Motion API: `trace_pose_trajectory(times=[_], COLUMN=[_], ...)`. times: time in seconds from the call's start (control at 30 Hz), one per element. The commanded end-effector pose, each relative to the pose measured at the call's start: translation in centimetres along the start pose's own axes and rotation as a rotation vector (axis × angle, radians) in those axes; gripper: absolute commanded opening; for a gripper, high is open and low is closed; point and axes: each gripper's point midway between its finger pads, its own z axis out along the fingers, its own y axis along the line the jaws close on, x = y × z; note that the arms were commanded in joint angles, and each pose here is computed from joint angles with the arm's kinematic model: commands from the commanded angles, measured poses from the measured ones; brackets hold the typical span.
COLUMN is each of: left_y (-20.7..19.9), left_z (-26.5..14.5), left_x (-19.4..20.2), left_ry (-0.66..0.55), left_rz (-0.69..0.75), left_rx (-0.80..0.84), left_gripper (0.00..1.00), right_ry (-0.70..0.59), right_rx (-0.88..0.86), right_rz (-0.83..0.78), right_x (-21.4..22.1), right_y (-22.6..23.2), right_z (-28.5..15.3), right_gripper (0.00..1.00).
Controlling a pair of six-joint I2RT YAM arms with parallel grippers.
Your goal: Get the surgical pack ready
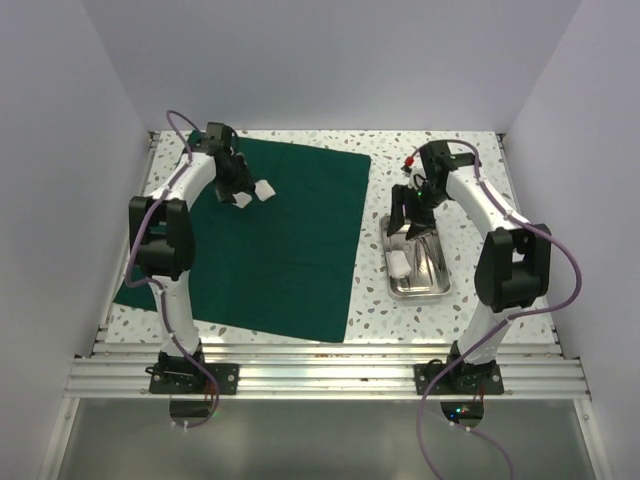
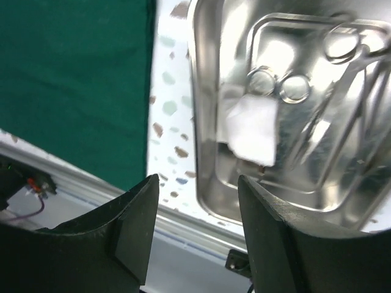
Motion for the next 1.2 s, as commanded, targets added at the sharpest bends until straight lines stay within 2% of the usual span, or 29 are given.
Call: trace_pose_trajectory(times=[0.0,0.2,0.73,0.93,1.17], left_y=[1.9,5.0,5.6,5.6,4.8], left_z=[0.5,1.8,6.6,7.2,5.5], left_x=[-4.4,-6.3,-5.4,-5.2,-6.1], left_ry=[-0.110,-0.135,-0.071,-0.056,-0.081], left_rz=[-0.059,-0.132,-0.222,-0.240,-0.210], left_rx=[-0.026,-0.009,0.060,0.073,0.109], left_gripper=[0.61,0.49,0.40,0.28,0.00], right_ry=[-0.003,0.009,0.061,0.060,0.057], right_rx=[-0.098,-0.100,-0.101,-0.106,-0.112], right_rz=[0.010,-0.015,-0.024,-0.026,-0.029], right_x=[1.6,2.3,2.8,2.8,2.7], right_y=[2.7,3.1,2.7,2.8,3.0], right_z=[-0.8,-0.7,0.3,0.2,0.2], right_gripper=[0.59,0.59,0.59,0.58,0.58])
